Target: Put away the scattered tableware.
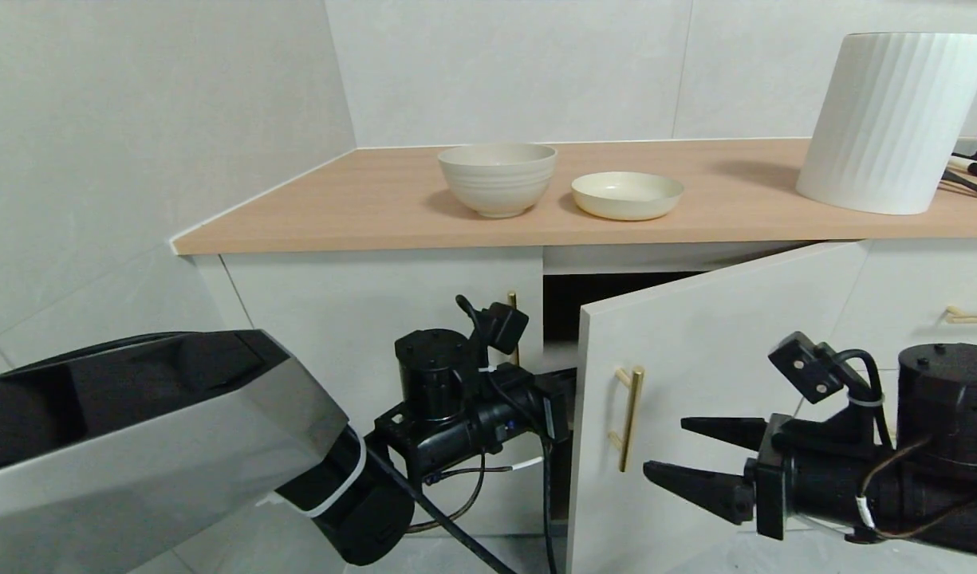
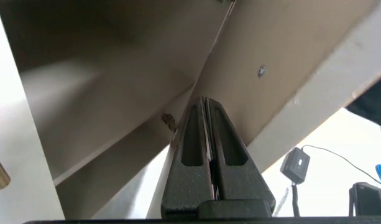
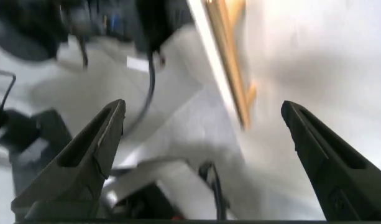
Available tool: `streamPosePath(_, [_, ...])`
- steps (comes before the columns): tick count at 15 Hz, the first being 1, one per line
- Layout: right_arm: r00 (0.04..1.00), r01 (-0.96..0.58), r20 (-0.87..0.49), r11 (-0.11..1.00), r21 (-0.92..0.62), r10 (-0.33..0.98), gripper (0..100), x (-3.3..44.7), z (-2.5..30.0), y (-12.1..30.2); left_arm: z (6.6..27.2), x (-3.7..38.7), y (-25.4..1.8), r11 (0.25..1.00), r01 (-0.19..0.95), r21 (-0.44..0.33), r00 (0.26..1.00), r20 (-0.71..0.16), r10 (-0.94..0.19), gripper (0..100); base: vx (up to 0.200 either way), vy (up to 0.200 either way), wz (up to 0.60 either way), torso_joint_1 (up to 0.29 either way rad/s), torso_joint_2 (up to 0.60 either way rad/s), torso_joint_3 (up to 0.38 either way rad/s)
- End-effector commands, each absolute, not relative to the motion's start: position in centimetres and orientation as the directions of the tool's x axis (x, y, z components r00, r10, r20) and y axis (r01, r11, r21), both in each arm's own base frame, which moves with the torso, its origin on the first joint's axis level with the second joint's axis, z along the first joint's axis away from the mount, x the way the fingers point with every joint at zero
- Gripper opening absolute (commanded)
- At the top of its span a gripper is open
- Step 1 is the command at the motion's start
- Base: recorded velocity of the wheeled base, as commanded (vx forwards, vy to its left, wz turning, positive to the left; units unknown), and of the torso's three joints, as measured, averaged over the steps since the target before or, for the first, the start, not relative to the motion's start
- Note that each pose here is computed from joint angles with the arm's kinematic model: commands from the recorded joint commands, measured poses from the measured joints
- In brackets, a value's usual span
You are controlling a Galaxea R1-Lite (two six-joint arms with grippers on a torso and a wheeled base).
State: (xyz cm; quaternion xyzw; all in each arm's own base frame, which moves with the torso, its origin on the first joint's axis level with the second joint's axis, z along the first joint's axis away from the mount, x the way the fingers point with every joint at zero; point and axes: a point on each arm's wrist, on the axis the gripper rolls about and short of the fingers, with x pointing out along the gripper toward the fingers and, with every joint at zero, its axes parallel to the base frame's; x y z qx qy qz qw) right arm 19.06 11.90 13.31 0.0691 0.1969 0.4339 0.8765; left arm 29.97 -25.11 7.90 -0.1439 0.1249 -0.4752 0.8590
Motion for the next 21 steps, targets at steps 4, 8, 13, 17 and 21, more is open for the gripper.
streamPosePath(4, [0.723, -0.584, -0.352, 0.798, 0.148, 0.594, 100, 13.4, 15.2, 9.0, 11.0, 29.6, -25.1, 0.502, 0.781, -0.373, 0.505, -0.096, -0.858, 0, 0.000, 0.000, 0.00, 0.000, 0.00, 0.000])
streamPosePath(8, [0.661, -0.634, -0.388, 0.755, 0.168, 0.642, 100, 11.4, 16.1, 8.4, 10.2, 29.1, -25.5, 0.494, 0.782, -0.380, 0.488, -0.119, -0.864, 0, 0.000, 0.000, 0.00, 0.000, 0.00, 0.000])
streamPosePath(13, [0.655, -0.636, -0.398, 0.753, 0.170, 0.643, 100, 11.4, 15.9, 8.4, 9.9, 29.0, -25.9, 0.488, 0.785, -0.382, 0.480, -0.125, -0.868, 0, -0.080, 0.000, 0.00, 0.001, 0.00, 0.001])
streamPosePath(17, [0.652, -0.637, -0.403, 0.752, 0.170, 0.643, 100, 11.3, 15.8, 8.3, 9.6, 29.2, -26.1, 0.490, 0.783, -0.383, 0.479, -0.129, -0.868, 0, -0.100, 0.000, 0.00, 0.002, 0.00, 0.002])
streamPosePath(21, [0.652, -0.637, -0.403, 0.752, 0.169, 0.643, 100, 11.3, 15.8, 8.3, 9.3, 30.0, -26.7, 0.488, 0.786, -0.380, 0.482, -0.119, -0.868, 0, 0.000, 0.000, 0.00, 0.000, 0.00, 0.000])
